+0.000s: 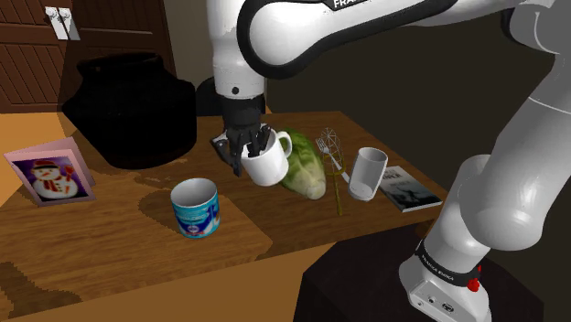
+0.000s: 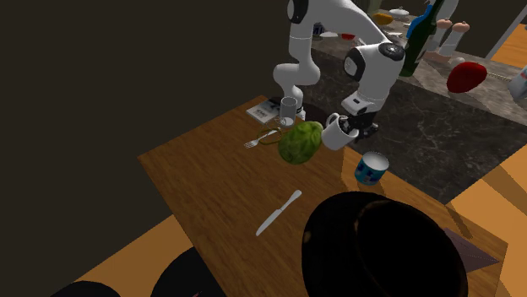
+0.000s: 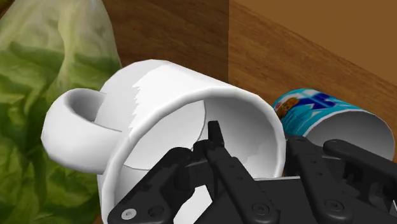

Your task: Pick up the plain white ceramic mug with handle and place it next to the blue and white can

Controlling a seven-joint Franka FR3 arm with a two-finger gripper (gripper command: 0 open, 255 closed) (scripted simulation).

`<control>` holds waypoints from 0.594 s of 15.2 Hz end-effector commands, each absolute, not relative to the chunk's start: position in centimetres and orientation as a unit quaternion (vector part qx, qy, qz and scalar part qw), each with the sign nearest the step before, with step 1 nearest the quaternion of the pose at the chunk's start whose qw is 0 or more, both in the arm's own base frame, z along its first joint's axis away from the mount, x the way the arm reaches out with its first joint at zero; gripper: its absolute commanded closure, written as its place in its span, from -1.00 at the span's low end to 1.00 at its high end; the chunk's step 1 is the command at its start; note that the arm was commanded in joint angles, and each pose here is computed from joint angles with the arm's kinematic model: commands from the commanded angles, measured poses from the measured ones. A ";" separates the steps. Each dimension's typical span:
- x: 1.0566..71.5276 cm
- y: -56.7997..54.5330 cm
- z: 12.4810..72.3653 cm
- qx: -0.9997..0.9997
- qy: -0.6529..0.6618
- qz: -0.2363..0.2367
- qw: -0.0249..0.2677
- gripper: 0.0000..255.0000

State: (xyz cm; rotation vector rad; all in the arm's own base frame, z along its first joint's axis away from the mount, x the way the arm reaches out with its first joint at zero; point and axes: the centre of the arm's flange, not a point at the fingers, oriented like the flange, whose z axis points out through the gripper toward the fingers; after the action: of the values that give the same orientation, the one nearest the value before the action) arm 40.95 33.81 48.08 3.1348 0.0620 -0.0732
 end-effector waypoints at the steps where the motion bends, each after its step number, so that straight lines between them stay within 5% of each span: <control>1: 41.1 33.4 46.2 0.999 0.015 -0.031 0.008 1.00; 9: 41.1 33.4 42.1 0.999 0.015 -0.031 0.008 1.00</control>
State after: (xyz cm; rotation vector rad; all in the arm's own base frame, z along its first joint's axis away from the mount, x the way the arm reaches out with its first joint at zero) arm 41.60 34.37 43.42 3.1776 0.0559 0.0114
